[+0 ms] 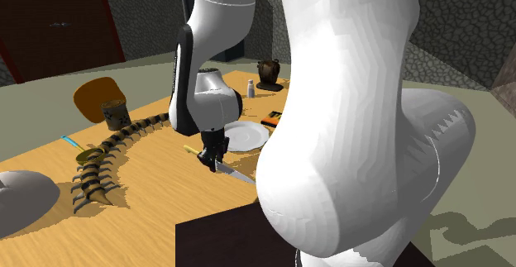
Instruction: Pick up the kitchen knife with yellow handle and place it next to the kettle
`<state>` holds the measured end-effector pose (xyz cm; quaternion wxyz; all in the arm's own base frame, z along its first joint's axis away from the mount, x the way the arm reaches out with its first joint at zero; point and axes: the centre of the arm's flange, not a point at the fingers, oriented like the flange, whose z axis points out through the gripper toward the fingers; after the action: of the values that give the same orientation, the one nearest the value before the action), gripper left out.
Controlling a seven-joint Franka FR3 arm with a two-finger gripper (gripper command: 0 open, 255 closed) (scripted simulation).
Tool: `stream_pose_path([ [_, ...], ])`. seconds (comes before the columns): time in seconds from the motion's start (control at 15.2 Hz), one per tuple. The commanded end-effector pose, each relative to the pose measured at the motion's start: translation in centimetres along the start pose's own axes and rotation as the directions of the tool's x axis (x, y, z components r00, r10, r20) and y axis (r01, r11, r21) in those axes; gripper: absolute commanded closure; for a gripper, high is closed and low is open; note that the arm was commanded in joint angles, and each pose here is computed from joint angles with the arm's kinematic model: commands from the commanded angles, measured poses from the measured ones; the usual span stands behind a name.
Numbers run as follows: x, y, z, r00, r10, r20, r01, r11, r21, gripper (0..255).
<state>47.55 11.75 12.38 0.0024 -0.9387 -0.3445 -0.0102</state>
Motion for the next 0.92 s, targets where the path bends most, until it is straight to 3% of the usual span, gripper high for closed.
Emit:
stream_pose_path([
  [0.0, 0.0, 0.0, 0.0, 1.000, 0.000, 0.000, 0.000, 1.000, 0.000, 255],
  [0.46, 0.0, 0.0, 0.0, 1.000, 0.000, 0.000, 0.000, 1.000, 0.000, 255],
  [0.86, 0.1, 0.0, -3.2, 1.000, 0.000, 0.000, 0.000, 1.000, 0.000, 255],
])
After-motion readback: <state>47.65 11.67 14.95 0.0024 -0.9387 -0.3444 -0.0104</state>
